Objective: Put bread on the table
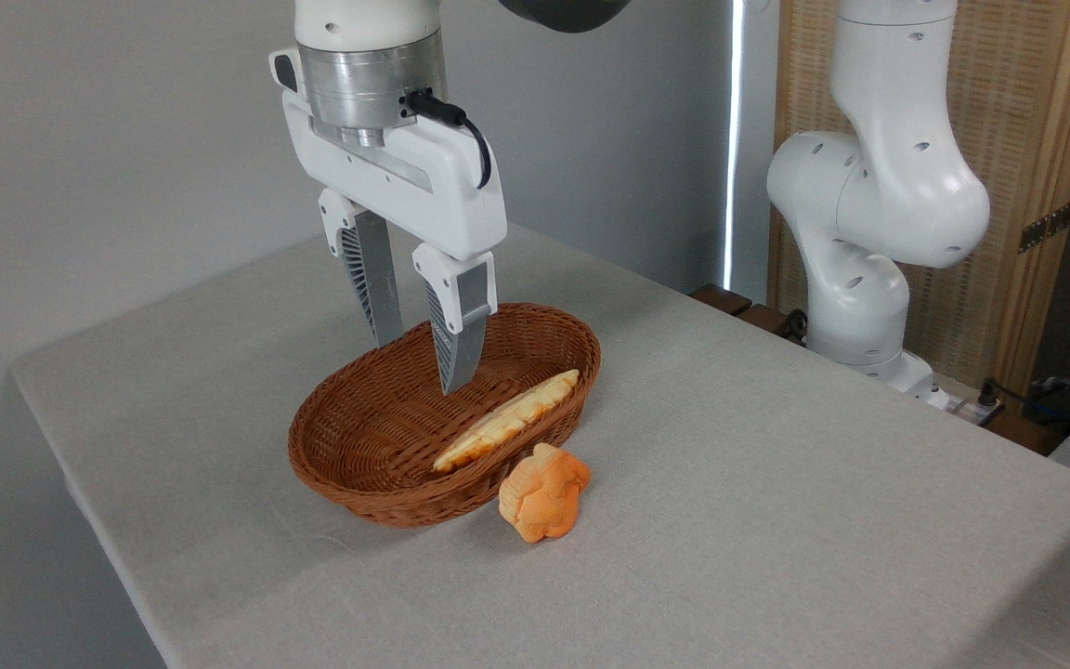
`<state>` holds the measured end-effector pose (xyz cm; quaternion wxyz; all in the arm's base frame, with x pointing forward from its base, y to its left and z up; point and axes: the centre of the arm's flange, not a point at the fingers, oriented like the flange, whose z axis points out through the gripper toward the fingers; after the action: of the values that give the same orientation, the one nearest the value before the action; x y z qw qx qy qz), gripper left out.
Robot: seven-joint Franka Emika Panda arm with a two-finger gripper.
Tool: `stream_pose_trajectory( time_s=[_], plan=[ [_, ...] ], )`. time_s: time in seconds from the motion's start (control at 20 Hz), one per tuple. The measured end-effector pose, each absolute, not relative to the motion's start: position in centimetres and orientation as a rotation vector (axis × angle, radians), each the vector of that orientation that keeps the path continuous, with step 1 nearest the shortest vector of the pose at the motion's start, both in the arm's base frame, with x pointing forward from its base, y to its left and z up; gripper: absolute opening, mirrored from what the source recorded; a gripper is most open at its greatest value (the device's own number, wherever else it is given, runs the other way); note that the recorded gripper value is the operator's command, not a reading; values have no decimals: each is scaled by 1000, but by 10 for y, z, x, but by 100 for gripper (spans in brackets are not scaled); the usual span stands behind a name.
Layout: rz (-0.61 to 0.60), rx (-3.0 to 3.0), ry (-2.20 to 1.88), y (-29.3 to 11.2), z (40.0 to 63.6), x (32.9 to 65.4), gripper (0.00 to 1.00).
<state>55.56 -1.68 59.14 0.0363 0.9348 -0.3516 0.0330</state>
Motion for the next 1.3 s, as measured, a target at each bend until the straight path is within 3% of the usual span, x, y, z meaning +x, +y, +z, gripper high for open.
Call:
stream_pose_trajectory(
  time_s=[0.9, 1.3],
  plan=[
    [141, 2815, -1043, -22, 596, 552, 100],
    [11, 2750, -1142, -57, 559, 517, 100]
  ],
)
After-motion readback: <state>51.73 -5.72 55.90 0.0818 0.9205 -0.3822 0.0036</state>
